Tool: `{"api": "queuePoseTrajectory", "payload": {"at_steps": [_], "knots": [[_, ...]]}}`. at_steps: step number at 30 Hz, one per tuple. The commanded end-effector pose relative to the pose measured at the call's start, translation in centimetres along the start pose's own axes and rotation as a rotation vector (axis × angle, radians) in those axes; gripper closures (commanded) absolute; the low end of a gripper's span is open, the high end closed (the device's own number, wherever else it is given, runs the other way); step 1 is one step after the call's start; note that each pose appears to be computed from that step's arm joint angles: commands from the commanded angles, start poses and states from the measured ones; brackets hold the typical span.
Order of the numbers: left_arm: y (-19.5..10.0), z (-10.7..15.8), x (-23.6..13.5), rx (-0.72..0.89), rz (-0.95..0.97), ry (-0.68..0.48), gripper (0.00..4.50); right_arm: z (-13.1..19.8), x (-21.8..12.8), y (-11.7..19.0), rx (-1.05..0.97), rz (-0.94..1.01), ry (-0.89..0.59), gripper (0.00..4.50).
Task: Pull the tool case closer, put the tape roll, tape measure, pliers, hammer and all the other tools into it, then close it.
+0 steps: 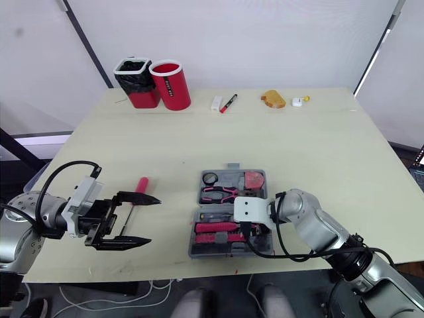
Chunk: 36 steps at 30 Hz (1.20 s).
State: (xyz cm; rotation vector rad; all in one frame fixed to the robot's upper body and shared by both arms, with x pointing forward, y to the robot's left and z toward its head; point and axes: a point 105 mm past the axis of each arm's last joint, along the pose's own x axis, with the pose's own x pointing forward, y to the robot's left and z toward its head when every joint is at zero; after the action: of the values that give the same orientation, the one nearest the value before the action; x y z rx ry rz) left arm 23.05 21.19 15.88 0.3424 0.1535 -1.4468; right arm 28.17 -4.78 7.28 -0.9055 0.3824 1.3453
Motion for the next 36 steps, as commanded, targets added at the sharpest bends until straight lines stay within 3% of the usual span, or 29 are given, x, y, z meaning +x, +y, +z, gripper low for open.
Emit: {"api": "queuePoseTrajectory", "payload": {"at_steps": [1,5,6,8,10,14,23,28,33,36], "knots": [[-0.5,0.6,-0.1,0.033,-0.057,0.009,0.00,1.1,-0.8,-1.0,0.015,-0.053,-0.091,2.27],[-0.5,0.5,0.0,0.034,-0.057,0.007,0.00,2.1,-1.1,-1.3,0.079,-0.072,-0.222,2.27],[-0.5,0.5,0.0,0.034,-0.056,0.005,0.00,2.3,-1.1,-1.4,0.093,-0.079,-0.256,2.85],[-0.5,0.6,0.1,0.037,-0.057,0.000,0.00,2.4,-0.9,-1.0,0.094,-0.058,-0.281,3.51],[-0.4,0.6,0.2,0.039,-0.057,-0.002,0.00,2.6,-0.7,-0.8,0.096,-0.041,-0.298,4.48],[-0.4,0.7,0.2,0.040,-0.053,-0.008,0.00,2.5,0.2,-0.7,0.125,-0.026,-0.309,4.48],[-0.5,0.7,0.4,0.041,-0.040,-0.014,0.00,-2.1,3.1,1.2,0.159,0.038,-0.095,4.48],[-0.6,0.4,0.3,0.024,-0.015,-0.019,0.00,0.1,1.9,-0.4,0.182,-0.042,-0.222,4.48],[-0.7,0.0,0.1,-0.020,0.063,-0.060,0.00,1.7,-1.9,-2.1,0.244,-0.177,-0.424,4.48],[-0.5,-0.7,-0.4,-0.057,0.162,-0.082,0.00,0.5,-4.3,-2.5,0.303,-0.285,-0.494,4.48]]}}
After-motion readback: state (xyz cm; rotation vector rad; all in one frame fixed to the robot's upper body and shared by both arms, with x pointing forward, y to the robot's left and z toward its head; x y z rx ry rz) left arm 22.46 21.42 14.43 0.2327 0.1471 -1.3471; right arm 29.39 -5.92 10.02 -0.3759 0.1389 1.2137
